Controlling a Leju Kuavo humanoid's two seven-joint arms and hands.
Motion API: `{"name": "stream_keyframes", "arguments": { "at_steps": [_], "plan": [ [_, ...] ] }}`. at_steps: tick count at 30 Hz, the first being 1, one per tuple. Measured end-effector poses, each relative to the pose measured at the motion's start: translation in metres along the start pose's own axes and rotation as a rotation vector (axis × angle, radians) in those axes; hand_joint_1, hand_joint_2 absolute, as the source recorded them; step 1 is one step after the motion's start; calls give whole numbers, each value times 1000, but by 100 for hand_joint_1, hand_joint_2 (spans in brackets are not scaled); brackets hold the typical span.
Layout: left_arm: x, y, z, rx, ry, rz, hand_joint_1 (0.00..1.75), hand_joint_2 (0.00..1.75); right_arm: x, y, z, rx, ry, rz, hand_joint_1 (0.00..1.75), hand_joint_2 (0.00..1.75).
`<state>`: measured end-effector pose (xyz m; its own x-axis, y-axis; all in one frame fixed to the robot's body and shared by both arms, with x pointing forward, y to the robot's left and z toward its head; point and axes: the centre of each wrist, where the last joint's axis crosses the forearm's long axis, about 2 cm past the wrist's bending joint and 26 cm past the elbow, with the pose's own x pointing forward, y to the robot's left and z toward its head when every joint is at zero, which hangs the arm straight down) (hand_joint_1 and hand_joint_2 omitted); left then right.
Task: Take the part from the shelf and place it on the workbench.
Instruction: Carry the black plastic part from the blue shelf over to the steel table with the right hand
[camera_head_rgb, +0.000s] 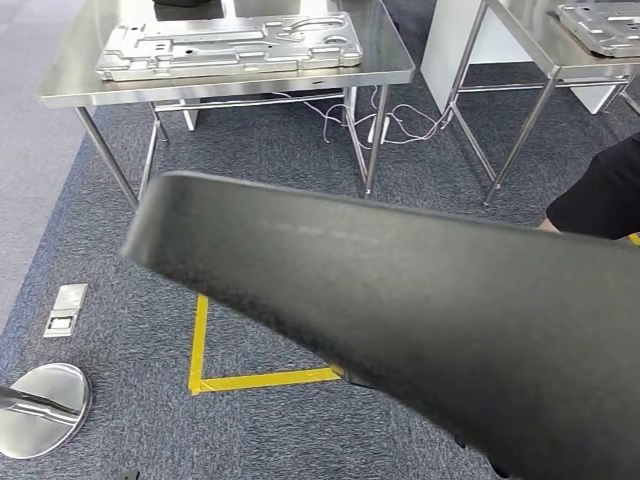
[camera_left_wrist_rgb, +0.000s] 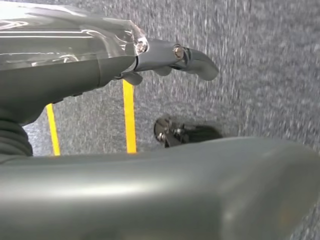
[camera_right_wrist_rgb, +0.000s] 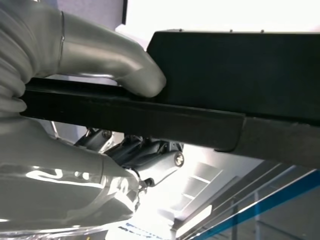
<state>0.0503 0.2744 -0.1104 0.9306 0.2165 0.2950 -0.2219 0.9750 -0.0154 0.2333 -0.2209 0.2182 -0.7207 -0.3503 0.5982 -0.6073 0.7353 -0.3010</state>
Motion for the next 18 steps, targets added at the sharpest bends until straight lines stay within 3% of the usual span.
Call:
{"name": "stream_keyframes", "arguments": {
  "at_steps": [18],
  "plan": [
    [3,1,-1,10,-12,-10,0,175,-2,5,-1,-32,1,-5,175,175]
  ]
}}
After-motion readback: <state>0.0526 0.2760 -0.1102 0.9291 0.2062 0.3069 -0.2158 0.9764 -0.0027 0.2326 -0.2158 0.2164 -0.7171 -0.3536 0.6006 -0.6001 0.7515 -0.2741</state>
